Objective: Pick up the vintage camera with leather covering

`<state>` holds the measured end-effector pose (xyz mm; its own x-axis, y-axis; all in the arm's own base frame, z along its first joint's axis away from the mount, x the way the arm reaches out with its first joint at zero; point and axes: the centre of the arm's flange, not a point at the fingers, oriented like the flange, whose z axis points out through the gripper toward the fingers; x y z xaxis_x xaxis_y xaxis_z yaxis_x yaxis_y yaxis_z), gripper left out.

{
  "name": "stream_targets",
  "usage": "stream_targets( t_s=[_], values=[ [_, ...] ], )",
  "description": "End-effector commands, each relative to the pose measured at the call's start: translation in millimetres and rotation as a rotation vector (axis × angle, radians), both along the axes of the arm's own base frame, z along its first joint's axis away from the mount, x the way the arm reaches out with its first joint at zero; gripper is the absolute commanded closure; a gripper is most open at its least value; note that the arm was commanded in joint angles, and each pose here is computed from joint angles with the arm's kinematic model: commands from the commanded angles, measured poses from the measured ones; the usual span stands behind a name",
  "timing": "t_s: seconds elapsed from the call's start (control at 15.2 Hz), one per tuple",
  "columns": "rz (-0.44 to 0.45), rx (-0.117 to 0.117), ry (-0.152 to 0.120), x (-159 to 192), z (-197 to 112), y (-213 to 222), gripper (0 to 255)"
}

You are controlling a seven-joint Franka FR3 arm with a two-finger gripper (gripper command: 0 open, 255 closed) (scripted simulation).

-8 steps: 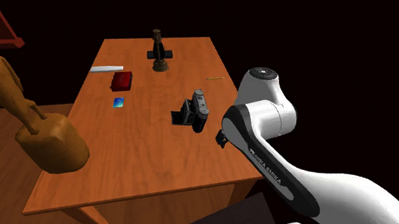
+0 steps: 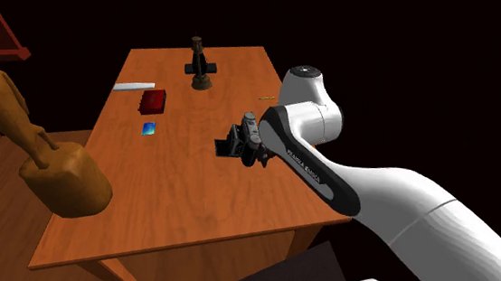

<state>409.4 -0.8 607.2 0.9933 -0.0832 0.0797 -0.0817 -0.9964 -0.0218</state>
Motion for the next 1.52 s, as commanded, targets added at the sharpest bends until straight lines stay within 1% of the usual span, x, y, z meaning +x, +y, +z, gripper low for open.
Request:
stream_targets(
  t_s=[0.0, 0.59, 0.66, 1.12, 1.25, 1.32, 1.45],
  values=[
    [-0.017, 0.008, 0.006, 29.1, 0.3, 2.9, 0],
    [-0.09, 0.043, 0.032, 150.7, 2.2, 11.4, 0],
    [-0.095, 0.045, 0.033, 158.1, 2.2, 11.6, 0],
    [-0.095, 0.045, 0.033, 158.1, -34.8, 11.6, 0],
    [-0.095, 0.045, 0.033, 158.1, -37.8, 11.6, 0],
    [-0.095, 0.045, 0.033, 158.0, -37.3, 11.8, 255],
    [-0.095, 0.045, 0.033, 157.9, -36.9, 11.6, 255]
  ],
)
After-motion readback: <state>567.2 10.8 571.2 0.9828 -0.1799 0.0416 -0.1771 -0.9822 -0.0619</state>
